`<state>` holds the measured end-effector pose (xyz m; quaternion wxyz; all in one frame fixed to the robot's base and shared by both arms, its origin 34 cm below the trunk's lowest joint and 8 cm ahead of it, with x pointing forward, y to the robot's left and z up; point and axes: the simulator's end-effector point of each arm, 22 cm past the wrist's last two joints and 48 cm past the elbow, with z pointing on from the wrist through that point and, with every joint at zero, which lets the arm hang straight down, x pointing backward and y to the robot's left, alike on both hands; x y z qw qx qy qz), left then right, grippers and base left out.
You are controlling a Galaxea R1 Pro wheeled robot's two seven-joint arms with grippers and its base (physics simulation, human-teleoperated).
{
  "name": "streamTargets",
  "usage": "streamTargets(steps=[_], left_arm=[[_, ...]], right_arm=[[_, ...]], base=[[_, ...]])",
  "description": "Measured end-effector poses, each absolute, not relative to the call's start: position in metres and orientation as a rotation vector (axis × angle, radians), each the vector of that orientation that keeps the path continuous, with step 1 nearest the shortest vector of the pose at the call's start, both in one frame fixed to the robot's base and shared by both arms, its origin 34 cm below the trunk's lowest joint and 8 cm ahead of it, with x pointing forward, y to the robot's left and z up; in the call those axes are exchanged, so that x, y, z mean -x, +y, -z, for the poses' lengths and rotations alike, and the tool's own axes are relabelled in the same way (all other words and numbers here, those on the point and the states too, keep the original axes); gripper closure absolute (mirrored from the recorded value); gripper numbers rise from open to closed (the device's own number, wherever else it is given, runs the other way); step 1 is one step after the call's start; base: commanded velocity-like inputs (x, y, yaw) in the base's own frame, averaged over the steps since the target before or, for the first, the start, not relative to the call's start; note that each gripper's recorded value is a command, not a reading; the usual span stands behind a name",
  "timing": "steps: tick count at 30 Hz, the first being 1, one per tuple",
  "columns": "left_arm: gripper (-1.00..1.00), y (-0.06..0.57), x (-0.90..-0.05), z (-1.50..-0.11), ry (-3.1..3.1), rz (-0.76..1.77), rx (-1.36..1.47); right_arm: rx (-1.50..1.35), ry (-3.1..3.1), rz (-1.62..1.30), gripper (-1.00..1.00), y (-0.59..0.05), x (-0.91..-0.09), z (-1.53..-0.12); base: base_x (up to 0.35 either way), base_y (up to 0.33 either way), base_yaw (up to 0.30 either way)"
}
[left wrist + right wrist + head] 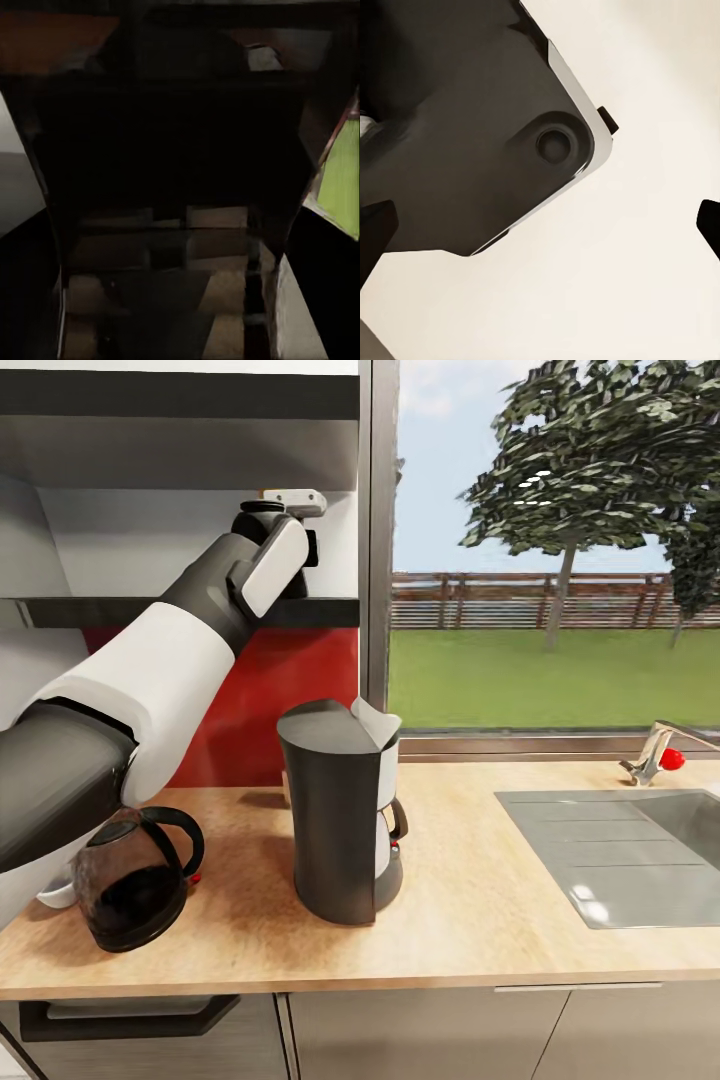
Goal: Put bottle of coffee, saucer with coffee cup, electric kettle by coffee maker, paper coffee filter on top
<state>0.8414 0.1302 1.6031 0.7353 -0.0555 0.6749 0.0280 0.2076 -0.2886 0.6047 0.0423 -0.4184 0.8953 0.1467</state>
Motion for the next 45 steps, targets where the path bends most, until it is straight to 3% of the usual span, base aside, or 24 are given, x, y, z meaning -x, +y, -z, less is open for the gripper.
streamTargets(steps=[45], left_arm=[[1.0,0.114,-0.817,-1.643,1.389,0.003,0.1]], right_arm=[[1.28,2.739,-0.448,-1.0,-0.289,-0.209,-0.605]], base=[[-0.012,0.0,0.0]])
